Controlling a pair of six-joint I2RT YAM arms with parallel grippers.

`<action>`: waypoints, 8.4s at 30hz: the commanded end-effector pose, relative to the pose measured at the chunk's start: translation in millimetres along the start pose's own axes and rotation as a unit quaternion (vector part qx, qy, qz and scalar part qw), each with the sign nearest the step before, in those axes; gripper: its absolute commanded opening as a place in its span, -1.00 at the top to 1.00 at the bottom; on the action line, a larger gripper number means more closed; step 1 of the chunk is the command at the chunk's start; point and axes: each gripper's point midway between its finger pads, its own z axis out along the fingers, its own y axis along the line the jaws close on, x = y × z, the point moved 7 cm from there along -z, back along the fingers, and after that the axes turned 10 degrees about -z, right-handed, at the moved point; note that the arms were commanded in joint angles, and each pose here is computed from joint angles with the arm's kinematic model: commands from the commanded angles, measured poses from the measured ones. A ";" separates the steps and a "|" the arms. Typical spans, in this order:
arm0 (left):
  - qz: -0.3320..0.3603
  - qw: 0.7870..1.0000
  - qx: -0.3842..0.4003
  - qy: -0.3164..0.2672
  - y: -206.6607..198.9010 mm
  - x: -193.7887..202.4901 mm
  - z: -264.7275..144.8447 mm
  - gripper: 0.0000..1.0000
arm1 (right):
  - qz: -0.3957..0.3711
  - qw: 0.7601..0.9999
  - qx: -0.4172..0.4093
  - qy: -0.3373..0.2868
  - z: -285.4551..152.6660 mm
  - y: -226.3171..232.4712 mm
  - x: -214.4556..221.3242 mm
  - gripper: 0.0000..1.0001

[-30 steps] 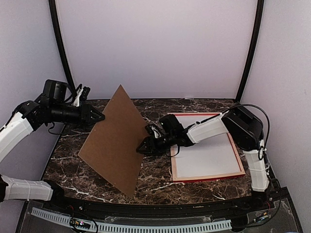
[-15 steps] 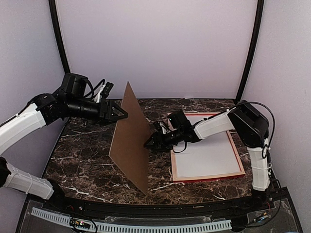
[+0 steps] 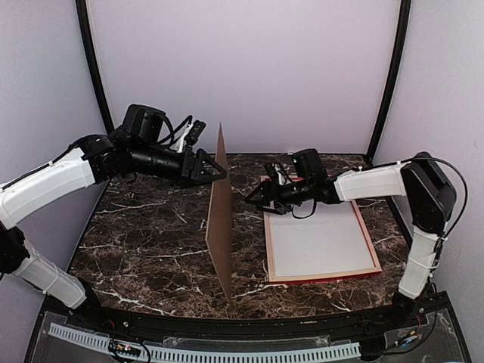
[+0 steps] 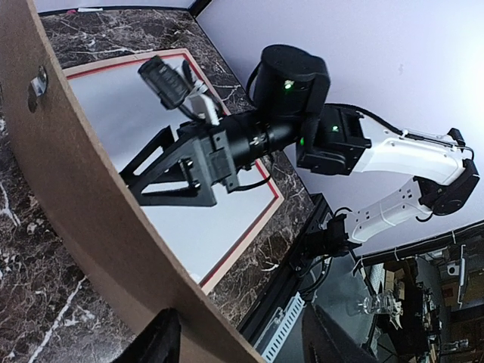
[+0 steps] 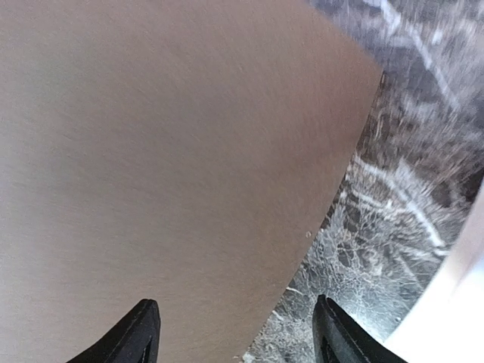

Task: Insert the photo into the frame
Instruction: Pass from the left arm to the right, then pick up the backboard from the center of the board, then pass from the right arm to the left, then move the frame body to the center of the board.

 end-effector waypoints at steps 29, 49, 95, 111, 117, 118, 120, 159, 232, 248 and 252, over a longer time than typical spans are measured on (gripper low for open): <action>0.058 0.997 0.051 -0.005 -29.2 -11.0 18.5 -0.25 | -0.052 0.989 -0.103 -0.095 -83.1 121.9 -71.4 -0.52; 0.062 0.997 -0.012 -0.033 -14.5 -8.9 9.5 -0.26 | -0.044 0.997 -0.017 -0.066 -84.0 101.0 -54.6 -0.13; -0.057 0.997 -0.023 -0.045 149.5 62.3 23.0 -0.45 | -0.005 0.984 -0.075 -0.164 -144.5 63.1 -77.9 1.00; -0.068 0.992 0.088 -0.059 153.1 53.4 25.8 -0.61 | 0.002 0.973 -0.120 -0.196 -159.7 78.9 -77.4 1.00; -0.060 0.987 0.135 -0.061 143.6 47.9 25.7 -0.34 | 0.007 0.972 -0.122 -0.200 -158.6 73.6 -74.6 1.00; -0.059 0.986 0.139 -0.063 142.2 47.0 24.9 -0.31 | 0.008 0.972 -0.120 -0.201 -159.2 71.6 -74.7 1.00; -0.056 0.986 0.146 -0.065 139.4 46.0 21.9 -0.23 | 0.011 0.972 -0.116 -0.204 -160.3 66.4 -74.2 1.00; -0.063 0.969 0.221 -0.085 86.3 15.2 -23.0 1.00 | 0.064 0.980 -0.060 -0.181 -134.7 -21.6 -32.4 0.17; -0.119 0.980 0.118 -0.103 138.3 -10.2 -53.5 1.00 | 0.069 0.946 0.313 -0.044 -131.2 -141.3 93.3 0.61; -0.153 0.972 0.129 -0.119 138.0 3.9 -57.1 1.00 | 0.086 0.966 0.238 -0.052 -59.0 -94.9 85.3 0.41; -0.162 0.971 0.128 -0.118 139.6 9.5 -55.9 1.00 | 0.089 0.968 0.226 -0.058 -56.7 -83.5 82.5 0.36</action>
